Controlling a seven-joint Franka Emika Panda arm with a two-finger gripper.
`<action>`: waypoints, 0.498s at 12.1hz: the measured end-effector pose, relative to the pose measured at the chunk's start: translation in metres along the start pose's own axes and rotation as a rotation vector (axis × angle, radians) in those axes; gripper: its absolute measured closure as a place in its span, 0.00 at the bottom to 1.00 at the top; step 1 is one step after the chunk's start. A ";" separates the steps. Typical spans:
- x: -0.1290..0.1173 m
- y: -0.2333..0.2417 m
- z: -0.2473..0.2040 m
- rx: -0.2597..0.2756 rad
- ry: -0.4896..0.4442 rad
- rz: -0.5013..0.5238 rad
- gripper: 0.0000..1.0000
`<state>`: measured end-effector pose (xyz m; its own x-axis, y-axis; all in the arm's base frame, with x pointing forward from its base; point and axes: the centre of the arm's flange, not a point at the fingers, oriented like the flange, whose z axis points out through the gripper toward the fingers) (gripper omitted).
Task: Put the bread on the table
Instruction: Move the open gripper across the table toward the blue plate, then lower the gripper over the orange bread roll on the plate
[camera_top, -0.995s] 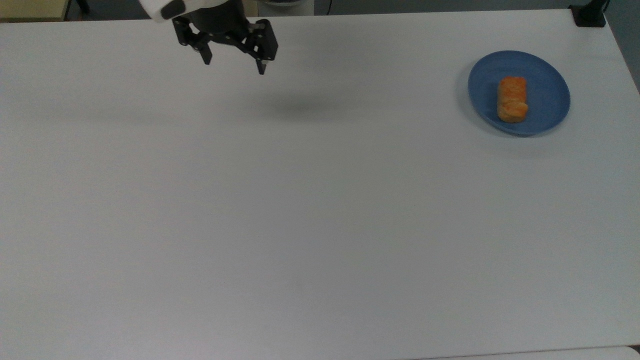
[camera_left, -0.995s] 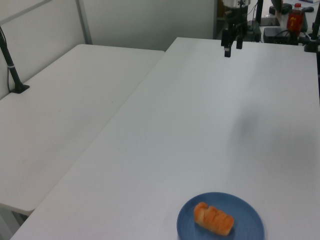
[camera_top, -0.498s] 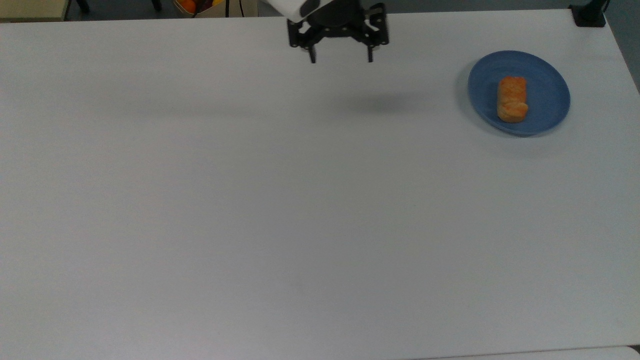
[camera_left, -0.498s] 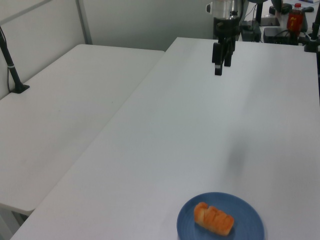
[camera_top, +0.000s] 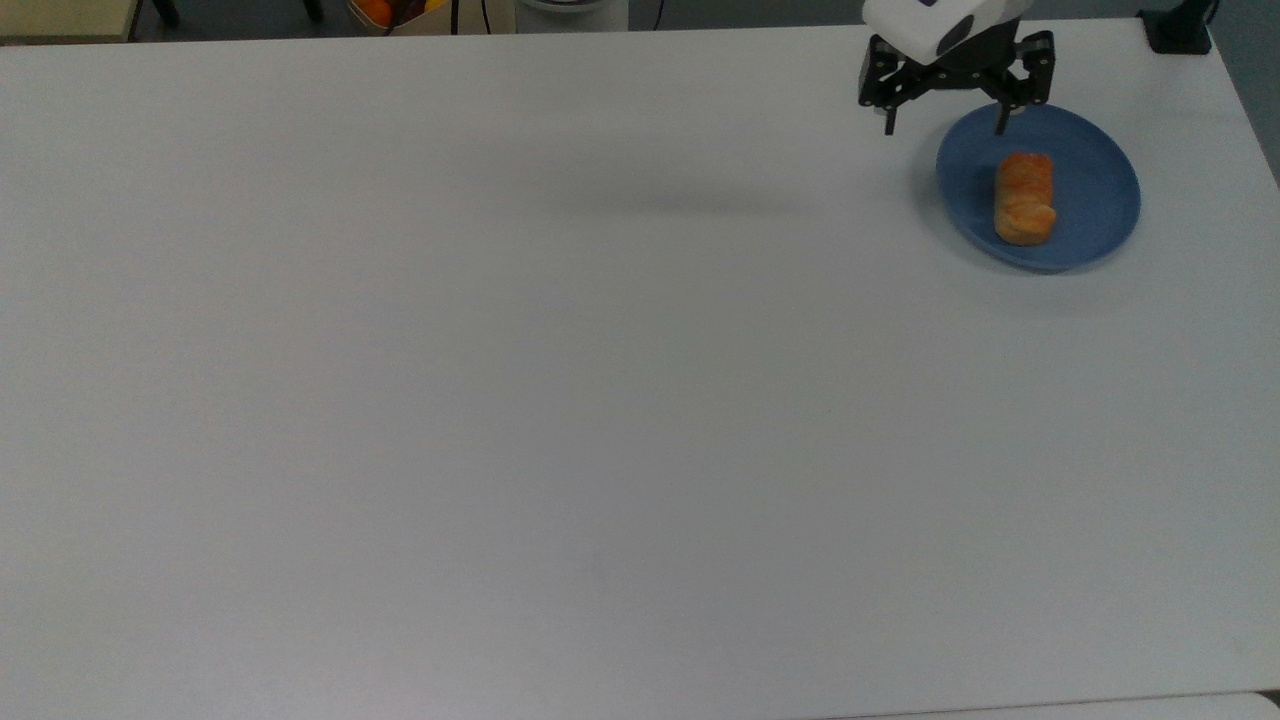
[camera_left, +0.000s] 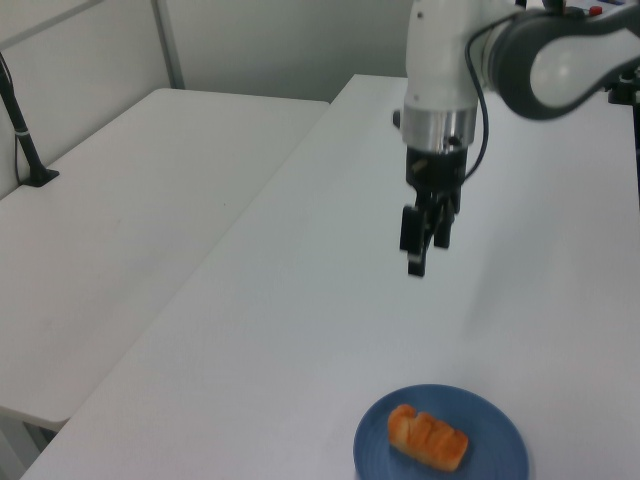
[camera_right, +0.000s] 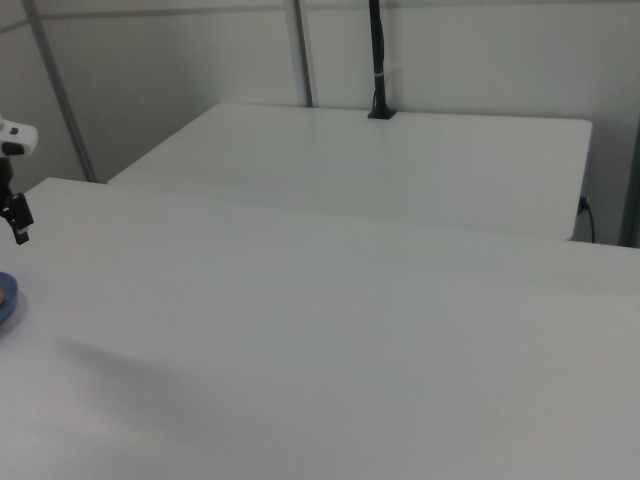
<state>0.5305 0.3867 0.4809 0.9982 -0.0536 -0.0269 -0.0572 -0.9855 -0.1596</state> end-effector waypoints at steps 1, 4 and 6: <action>-0.005 -0.015 0.012 0.004 0.006 0.015 0.00; -0.015 -0.056 0.055 0.003 0.010 0.030 0.00; -0.023 -0.080 0.090 -0.012 -0.001 0.024 0.00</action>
<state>0.5110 0.4815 0.4054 0.9965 -0.0769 -0.0317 -0.0808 -0.9858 -0.1474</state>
